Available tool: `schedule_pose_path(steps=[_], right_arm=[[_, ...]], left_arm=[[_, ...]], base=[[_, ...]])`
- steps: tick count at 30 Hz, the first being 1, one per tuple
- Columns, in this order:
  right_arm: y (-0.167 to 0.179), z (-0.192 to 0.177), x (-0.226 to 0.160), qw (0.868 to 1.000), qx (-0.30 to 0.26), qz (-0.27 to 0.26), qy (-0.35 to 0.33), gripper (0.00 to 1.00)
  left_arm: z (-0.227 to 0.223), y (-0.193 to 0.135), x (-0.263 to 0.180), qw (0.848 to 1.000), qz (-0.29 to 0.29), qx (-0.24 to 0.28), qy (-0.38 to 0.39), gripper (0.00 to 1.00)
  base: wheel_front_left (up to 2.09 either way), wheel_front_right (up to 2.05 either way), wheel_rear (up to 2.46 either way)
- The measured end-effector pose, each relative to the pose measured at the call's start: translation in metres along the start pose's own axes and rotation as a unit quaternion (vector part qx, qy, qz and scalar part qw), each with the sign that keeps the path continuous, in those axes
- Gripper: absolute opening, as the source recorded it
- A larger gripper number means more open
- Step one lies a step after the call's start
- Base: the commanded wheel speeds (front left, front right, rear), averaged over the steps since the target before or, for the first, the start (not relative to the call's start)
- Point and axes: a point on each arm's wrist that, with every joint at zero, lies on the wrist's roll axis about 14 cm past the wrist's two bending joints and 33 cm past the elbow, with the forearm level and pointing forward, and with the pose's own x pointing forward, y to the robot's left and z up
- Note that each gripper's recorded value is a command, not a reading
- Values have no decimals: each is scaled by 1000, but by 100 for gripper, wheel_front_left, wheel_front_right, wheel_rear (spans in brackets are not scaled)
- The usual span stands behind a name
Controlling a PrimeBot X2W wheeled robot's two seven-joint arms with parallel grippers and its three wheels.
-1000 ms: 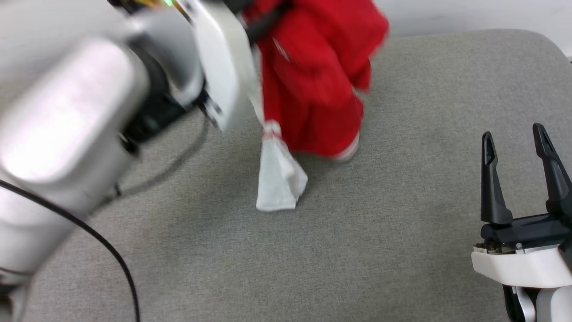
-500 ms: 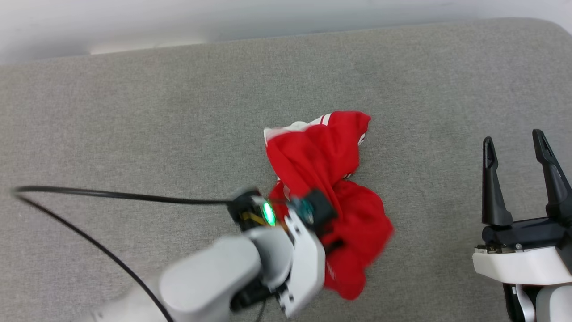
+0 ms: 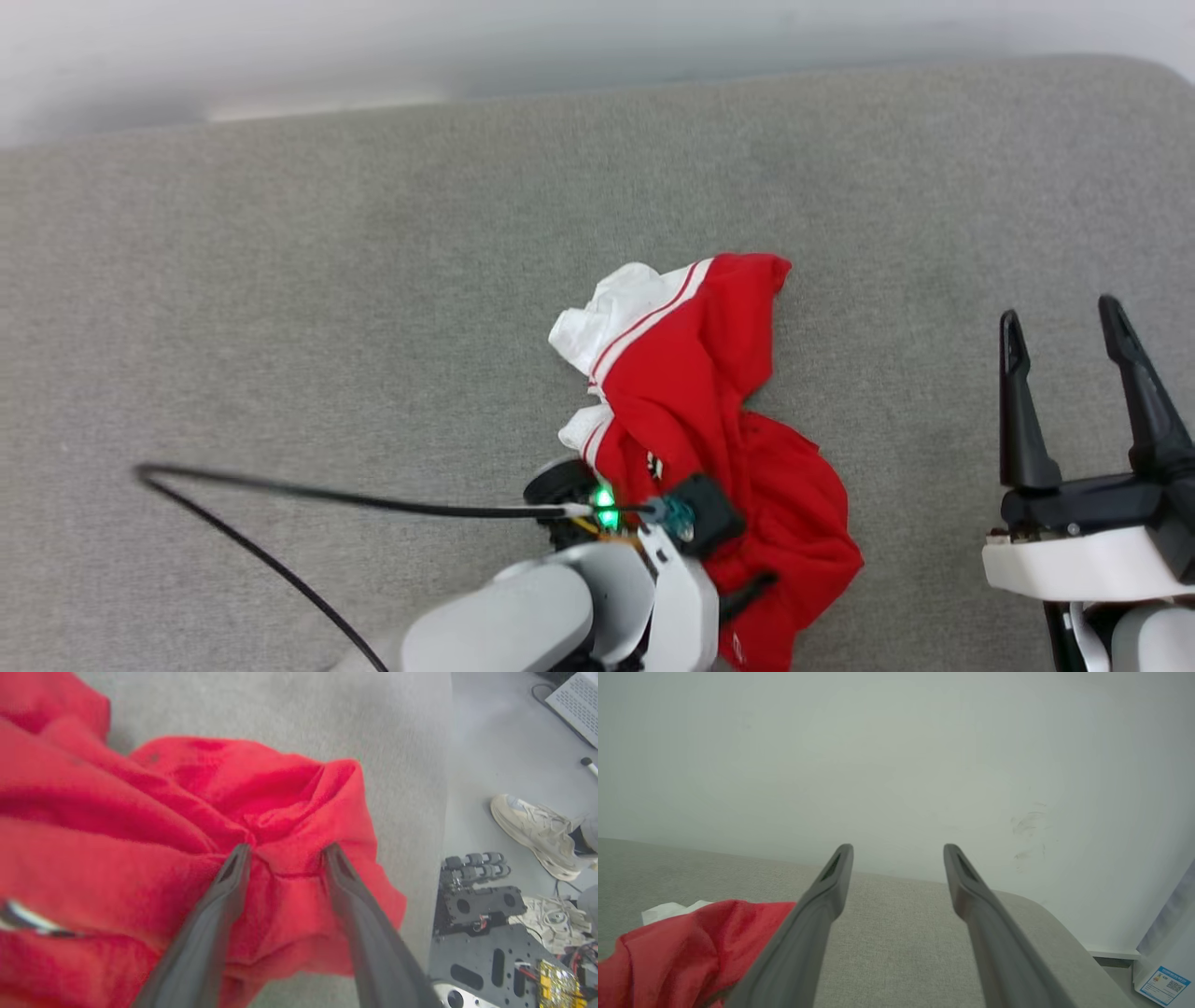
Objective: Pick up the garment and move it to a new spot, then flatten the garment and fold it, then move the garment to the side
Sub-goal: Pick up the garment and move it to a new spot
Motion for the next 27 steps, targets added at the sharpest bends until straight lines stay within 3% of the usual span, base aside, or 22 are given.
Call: schedule_pose_path(steps=[4, 9, 13, 19, 22, 27], right_arm=[[1, 4, -8, 1000, 0, 0, 0, 100], [2, 12, -16, 1000, 1, 3, -8, 100], [7, 18, -19, 1000, 4, 10, -14, 100], [13, 22, -23, 1000, 8, 18, -19, 100], [16, 23, -24, 999, 12, 22, -20, 100], [18, 23, -27, 999, 24, 23, -18, 100]], left_arm=[[51, 13, -13, 993, 47, 26, -104, 100], [103, 38, -51, 963, 133, 46, -230, 100], [119, 76, -97, 922, 248, 71, -290, 100], [120, 114, -168, 852, 397, 57, -337, 100], [120, 119, -204, 812, 454, 55, -362, 100], [95, 120, -243, 768, 526, 50, -363, 100]], base=[[0, 0, 0], [0, 0, 0], [0, 0, 0], [0, 0, 0], [0, 0, 0], [0, 0, 0]])
